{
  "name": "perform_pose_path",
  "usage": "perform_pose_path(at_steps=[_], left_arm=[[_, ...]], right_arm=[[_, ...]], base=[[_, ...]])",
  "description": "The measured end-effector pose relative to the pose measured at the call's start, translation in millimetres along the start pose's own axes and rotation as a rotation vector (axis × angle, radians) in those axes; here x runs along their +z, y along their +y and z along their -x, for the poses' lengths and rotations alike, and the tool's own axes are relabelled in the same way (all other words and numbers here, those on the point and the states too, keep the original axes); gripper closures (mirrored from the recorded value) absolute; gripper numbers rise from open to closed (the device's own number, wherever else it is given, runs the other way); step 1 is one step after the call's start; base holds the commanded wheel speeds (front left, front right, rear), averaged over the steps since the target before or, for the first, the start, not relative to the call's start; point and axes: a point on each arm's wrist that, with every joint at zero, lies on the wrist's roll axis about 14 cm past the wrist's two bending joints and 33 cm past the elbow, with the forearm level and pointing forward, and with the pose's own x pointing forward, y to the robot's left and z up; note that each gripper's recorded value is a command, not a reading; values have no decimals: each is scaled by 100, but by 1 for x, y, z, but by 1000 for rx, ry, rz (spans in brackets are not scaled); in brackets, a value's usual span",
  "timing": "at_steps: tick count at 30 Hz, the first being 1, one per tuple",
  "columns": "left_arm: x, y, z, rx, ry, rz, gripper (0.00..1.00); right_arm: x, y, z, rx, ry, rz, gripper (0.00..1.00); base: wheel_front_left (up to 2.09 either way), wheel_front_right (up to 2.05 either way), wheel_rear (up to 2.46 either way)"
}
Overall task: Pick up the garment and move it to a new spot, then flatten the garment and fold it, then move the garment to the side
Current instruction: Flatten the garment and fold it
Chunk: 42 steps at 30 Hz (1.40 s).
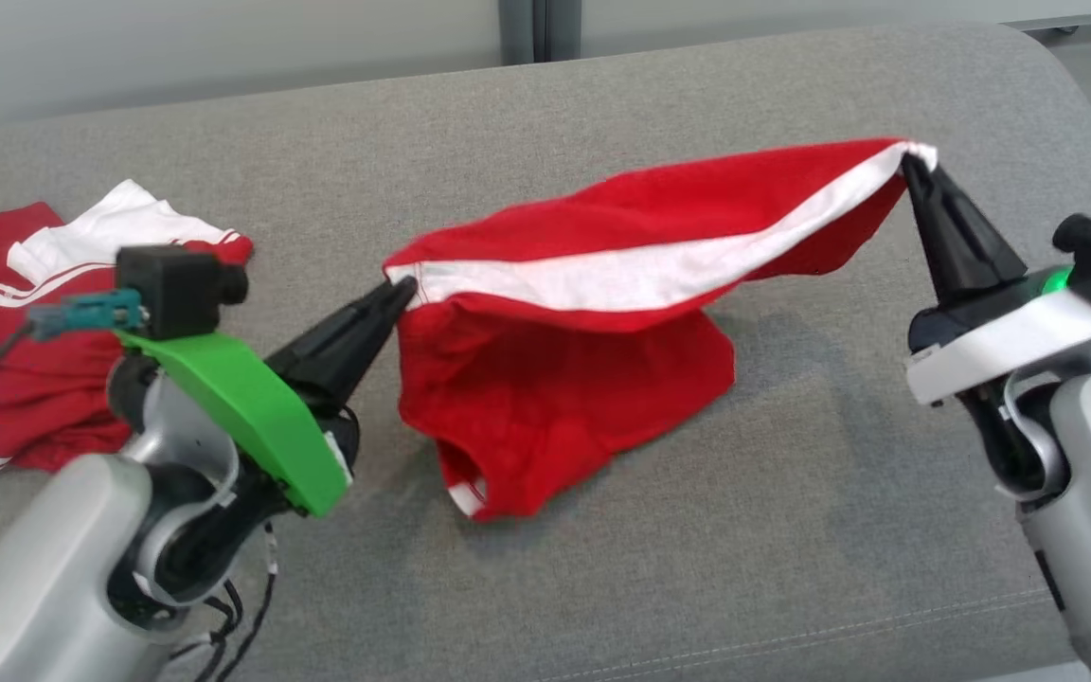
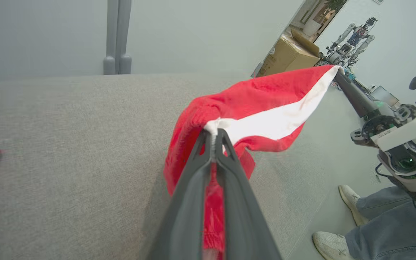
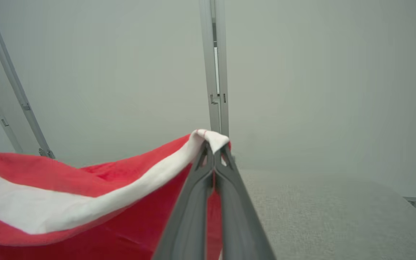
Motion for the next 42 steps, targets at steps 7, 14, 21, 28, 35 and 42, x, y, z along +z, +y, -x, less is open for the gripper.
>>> perform_pose_path(at_steps=[7, 14, 21, 28, 35, 42], left_arm=[[53, -42, 16, -139, -58, -93, 100], [57, -110, 34, -375, 14, -74, 100], [79, -114, 48, -386, -13, -24, 100], [77, -126, 58, -448, 11, 40, 100], [74, -131, 66, -482, 51, 27, 100], [51, -54, 38, -289, 212, 134, 100]], right_arm=[[58, 15, 1, 95, -44, -62, 100], [127, 10, 25, 139, -141, -155, 100], [129, -79, 81, -108, -18, -173, 100], [78, -78, 115, -142, 209, -329, 100], [93, -62, 120, -74, 230, -364, 100], [38, -33, 109, 11, 484, -462, 100]], base=[[0, 0, 0], [0, 0, 0], [0, 0, 0], [0, 0, 0], [0, 0, 0], [0, 0, 0]])
